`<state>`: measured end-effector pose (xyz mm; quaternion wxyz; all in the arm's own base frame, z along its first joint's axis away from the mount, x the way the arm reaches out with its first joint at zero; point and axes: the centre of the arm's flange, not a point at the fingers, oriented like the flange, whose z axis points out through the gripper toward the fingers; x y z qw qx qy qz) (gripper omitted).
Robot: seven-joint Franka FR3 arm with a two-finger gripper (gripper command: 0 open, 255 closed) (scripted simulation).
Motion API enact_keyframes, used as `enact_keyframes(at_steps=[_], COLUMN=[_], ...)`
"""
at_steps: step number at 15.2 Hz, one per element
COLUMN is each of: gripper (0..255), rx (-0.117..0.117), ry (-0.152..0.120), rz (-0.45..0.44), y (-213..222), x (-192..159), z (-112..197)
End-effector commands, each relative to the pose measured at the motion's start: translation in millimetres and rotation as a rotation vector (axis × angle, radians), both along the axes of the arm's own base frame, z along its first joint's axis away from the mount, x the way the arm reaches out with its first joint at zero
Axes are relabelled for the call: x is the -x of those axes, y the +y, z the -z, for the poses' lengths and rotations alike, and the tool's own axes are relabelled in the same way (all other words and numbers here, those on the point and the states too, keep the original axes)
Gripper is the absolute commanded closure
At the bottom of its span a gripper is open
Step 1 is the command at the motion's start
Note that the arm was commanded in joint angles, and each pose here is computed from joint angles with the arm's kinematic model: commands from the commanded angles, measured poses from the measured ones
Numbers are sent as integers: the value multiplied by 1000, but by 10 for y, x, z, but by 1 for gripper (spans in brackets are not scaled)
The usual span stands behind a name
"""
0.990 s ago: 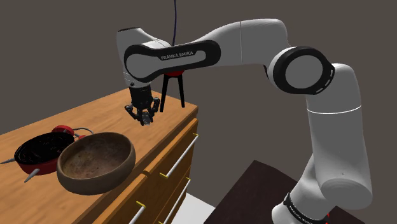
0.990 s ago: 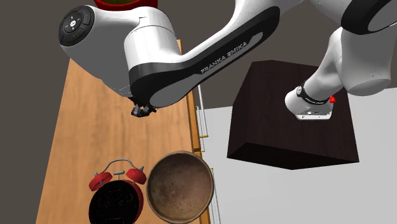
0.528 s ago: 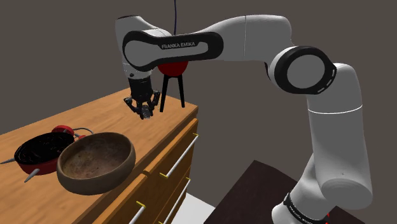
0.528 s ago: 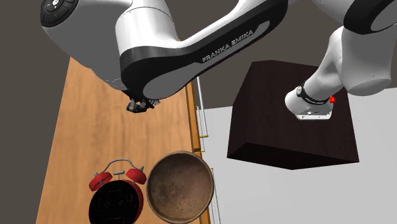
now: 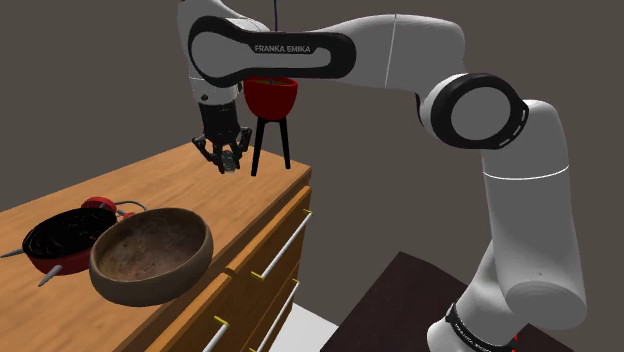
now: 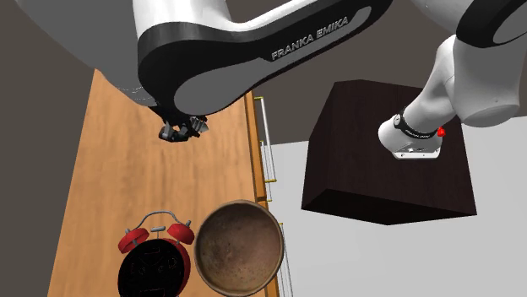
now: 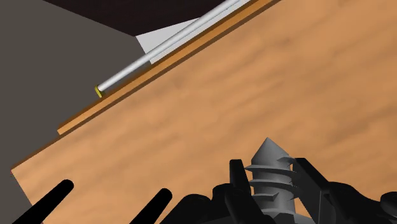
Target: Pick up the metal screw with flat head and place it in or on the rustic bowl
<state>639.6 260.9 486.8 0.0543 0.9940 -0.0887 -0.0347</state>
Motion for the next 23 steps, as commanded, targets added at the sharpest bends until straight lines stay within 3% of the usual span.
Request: enact_keyframes(at_steps=[1, 18, 23], gripper=[255, 255, 255], rx=[0, 0, 0], ry=[1, 1, 1], rz=[0, 0, 0], y=[-14, -14, 539], x=[1, 1, 362], z=[-106, -959, -947])
